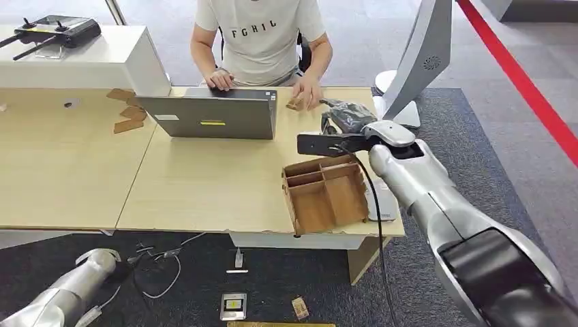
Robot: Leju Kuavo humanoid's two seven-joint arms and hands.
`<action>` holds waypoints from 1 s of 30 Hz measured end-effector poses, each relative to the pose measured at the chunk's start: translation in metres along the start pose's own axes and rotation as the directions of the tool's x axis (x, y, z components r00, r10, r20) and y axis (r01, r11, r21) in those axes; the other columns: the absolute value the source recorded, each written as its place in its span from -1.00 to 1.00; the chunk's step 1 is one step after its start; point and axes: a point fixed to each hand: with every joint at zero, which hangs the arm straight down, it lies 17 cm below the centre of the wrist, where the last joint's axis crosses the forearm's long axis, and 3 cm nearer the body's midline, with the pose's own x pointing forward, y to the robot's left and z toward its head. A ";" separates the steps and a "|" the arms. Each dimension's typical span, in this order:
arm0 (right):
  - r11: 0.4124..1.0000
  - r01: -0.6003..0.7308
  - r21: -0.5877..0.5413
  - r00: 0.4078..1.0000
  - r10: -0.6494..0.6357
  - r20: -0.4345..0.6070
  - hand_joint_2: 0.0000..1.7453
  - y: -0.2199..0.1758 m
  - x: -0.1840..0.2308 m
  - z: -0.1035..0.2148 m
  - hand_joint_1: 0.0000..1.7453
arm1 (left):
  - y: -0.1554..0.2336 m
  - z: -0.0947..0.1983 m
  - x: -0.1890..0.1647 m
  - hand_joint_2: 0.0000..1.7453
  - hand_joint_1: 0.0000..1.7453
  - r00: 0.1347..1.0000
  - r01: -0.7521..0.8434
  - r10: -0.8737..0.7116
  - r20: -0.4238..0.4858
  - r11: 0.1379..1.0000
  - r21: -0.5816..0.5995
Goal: Pass the card to the sensor for recognition and then transmit it.
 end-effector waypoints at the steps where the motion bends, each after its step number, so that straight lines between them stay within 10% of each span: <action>1: 1.000 -0.004 -0.003 1.000 0.004 0.002 1.00 -0.001 0.000 0.000 1.00 | 0.000 0.000 0.001 1.00 -1.00 1.000 0.000 0.000 0.002 1.000 -0.001; 30: 0.991 -0.015 -0.134 1.000 0.013 -0.012 1.00 -0.062 -0.019 0.005 1.00 | -0.009 0.001 0.050 1.00 -1.00 0.991 0.114 -0.114 0.075 0.993 -0.005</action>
